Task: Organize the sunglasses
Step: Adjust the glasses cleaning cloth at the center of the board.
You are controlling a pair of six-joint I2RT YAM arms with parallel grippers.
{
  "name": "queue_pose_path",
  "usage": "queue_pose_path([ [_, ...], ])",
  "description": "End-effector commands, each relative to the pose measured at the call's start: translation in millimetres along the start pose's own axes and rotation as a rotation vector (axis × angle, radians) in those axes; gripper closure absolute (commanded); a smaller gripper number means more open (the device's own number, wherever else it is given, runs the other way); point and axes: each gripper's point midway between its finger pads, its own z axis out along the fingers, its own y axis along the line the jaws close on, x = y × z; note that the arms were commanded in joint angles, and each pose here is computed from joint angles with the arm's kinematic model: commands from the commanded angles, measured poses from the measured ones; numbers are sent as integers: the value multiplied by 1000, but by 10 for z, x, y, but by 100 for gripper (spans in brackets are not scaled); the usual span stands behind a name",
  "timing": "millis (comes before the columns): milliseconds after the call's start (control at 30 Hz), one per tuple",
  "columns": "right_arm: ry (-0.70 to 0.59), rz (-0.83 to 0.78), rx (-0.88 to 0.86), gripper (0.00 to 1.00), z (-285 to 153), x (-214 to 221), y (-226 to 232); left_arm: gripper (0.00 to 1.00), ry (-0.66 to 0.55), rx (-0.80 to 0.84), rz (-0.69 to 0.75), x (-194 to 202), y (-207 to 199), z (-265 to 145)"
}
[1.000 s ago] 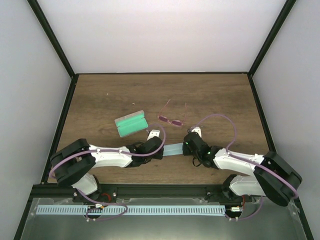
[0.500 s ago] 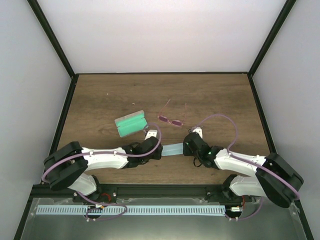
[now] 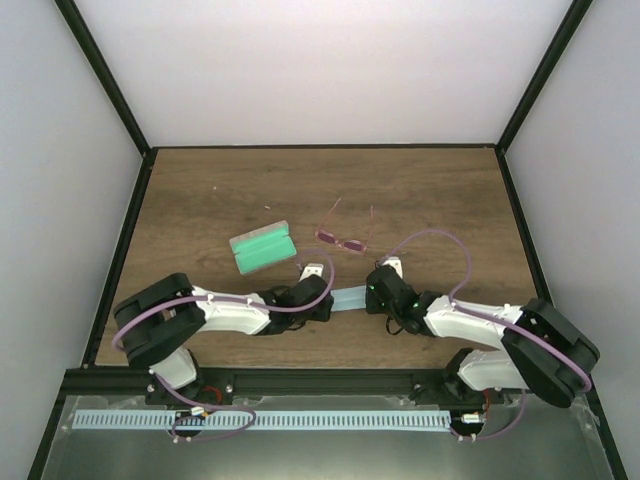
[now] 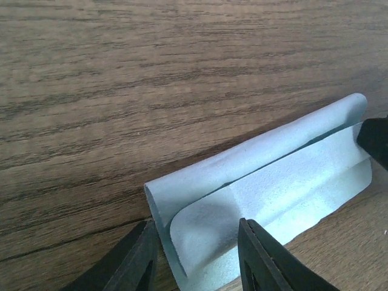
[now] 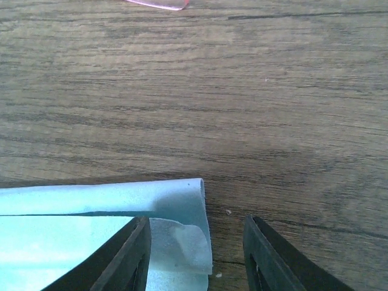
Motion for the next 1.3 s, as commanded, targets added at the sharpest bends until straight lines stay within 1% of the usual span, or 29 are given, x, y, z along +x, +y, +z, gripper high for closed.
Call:
queue_pose_path([
  [0,-18,5,-36,57,17,-117,145,62,62,-19,-1,162,66,58],
  [133,-3,3,-37,58,63,-64,145,65,56,-28,-1,154,94,29],
  [200,5,2,-43,58,80,-39,153,73,57,-24,0,154,89,17],
  [300,10,5,-54,58,89,-3,156,81,51,-34,0,151,114,11],
  [433,11,9,-99,59,67,12,217,83,52,-39,1,159,129,17],
  [567,8,9,-94,62,59,6,205,85,46,-46,5,142,132,17],
  [867,7,9,-83,78,74,20,179,90,34,-71,10,117,166,37],
  [1000,-1,9,-81,84,66,4,174,96,21,-73,14,81,160,32],
  [1167,-26,15,-86,91,12,-57,175,96,9,-68,17,50,142,18],
  [1233,-42,17,-94,97,-21,-98,188,96,1,-67,19,17,128,2],
  [1267,-47,15,-97,99,-36,-113,193,96,-6,-66,21,-4,114,-11],
])
